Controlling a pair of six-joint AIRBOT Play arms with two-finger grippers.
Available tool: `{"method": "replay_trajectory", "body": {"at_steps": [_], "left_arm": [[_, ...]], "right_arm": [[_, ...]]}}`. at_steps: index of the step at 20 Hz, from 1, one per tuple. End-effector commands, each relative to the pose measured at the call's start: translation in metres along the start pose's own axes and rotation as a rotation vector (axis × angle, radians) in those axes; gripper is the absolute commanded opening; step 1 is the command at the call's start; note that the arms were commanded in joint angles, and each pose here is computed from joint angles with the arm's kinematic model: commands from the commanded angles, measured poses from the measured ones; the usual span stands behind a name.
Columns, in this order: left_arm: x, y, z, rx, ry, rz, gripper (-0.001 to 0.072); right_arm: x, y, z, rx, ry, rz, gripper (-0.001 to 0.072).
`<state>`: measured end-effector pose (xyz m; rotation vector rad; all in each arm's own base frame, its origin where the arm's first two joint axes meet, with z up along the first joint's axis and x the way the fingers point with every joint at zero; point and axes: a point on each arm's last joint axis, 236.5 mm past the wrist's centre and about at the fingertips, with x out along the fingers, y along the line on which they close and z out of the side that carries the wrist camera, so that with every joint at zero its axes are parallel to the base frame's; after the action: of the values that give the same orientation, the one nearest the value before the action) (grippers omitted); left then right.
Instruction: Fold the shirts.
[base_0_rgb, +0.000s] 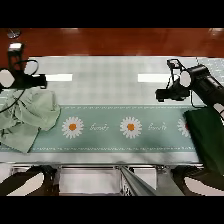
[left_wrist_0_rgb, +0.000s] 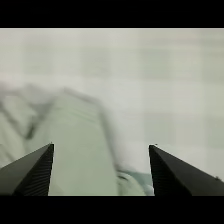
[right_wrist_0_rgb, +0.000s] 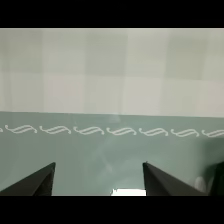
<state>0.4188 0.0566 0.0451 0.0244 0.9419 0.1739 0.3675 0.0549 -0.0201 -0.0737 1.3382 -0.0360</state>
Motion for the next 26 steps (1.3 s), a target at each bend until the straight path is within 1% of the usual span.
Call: {"method": "replay_trajectory", "body": {"at_steps": [1, 3, 5, 10, 11, 12, 13, 15, 16, 18, 19, 20, 23, 26], "left_arm": [[0.019, 0.103, -0.019, -0.143, 0.056, 0.216, 0.0701], [0.034, 0.142, -0.077, -0.262, 0.253, 0.279, 0.0701], [0.047, 0.148, -0.113, -0.34, 0.354, 0.268, 0.0701], [0.073, 0.112, -0.163, -0.329, 0.495, 0.195, 0.0696], [0.074, 0.101, -0.164, -0.33, 0.509, 0.157, 0.0639], [0.073, 0.089, -0.161, -0.322, 0.514, 0.105, 0.0295], [0.07, 0.076, -0.15, -0.33, 0.501, 0.045, 0.0023], [0.053, 0.047, -0.093, -0.376, 0.364, -0.117, 0.0023], [0.027, 0.027, -0.04, -0.408, 0.215, -0.233, 0.0023], [-0.049, 0.003, 0.056, -0.457, -0.093, -0.41, 0.0023], [-0.101, -0.006, 0.095, -0.44, -0.247, -0.477, 0.0023], [-0.148, -0.015, 0.119, -0.409, -0.359, -0.523, 0.0022], [-0.274, -0.04, 0.152, -0.273, -0.614, -0.59, 0.0022], [-0.362, -0.078, 0.157, -0.169, -0.752, -0.705, 0.0022]], "right_arm": [[-0.001, 0.006, -0.014, -0.018, 0.058, 0.022, 0.0622], [-0.001, 0.018, -0.012, 0.004, 0.049, 0.075, 0.0622], [-0.002, 0.029, -0.007, 0.026, 0.032, 0.12, 0.0622], [-0.005, 0.043, -0.006, 0.062, 0.03, 0.168, 0.0622], [-0.005, 0.043, -0.006, 0.063, 0.028, 0.169, 0.0622], [-0.008, 0.044, -0.006, 0.067, 0.024, 0.176, 0.0622], [-0.013, 0.044, -0.004, 0.068, 0.007, 0.181, 0.0622], [-0.035, 0.041, 0.004, 0.075, -0.061, 0.192, 0.0622], [-0.049, 0.036, 0.009, 0.081, -0.112, 0.185, 0.0622], [-0.091, 0.019, 0.019, 0.104, -0.245, 0.161, 0.0621], [-0.113, 0.011, 0.02, 0.117, -0.307, 0.152, 0.0621], [-0.134, 0.005, 0.02, 0.121, -0.367, 0.149, 0.0621], [-0.197, -0.006, 0.01, 0.135, -0.532, 0.183, 0.0621], [-0.244, -0.016, -0.007, 0.151, -0.655, 0.214, 0.0621]]}}
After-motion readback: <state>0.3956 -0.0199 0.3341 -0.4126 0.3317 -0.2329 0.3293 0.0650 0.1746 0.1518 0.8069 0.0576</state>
